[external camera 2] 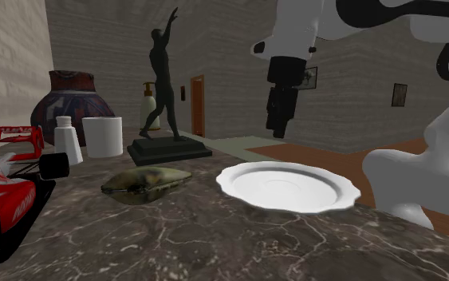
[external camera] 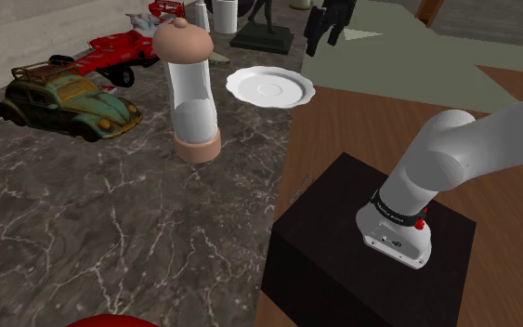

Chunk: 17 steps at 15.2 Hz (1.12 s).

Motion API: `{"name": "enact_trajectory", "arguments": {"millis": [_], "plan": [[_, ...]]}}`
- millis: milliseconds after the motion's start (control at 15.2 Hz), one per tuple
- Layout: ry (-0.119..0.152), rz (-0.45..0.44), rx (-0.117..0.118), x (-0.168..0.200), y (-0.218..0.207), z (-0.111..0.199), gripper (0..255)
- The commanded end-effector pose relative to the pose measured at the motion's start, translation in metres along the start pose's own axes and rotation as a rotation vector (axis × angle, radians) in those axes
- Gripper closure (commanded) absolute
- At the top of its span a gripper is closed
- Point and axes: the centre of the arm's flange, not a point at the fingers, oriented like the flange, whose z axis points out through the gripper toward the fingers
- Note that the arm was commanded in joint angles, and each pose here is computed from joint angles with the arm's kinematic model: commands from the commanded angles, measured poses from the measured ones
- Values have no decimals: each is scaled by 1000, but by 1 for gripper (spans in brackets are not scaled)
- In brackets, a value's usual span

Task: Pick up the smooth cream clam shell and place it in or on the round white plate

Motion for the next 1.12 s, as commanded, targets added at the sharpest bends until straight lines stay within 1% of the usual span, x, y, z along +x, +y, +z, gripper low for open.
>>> {"name": "enact_trajectory", "arguments": {"millis": [0, 528, 1056], "plan": [[0, 0, 0, 0, 0, 0, 0], [-76, -180, 154, 101, -36, 11, 0], [-151, -360, 308, 193, -90, 23, 0]]}}
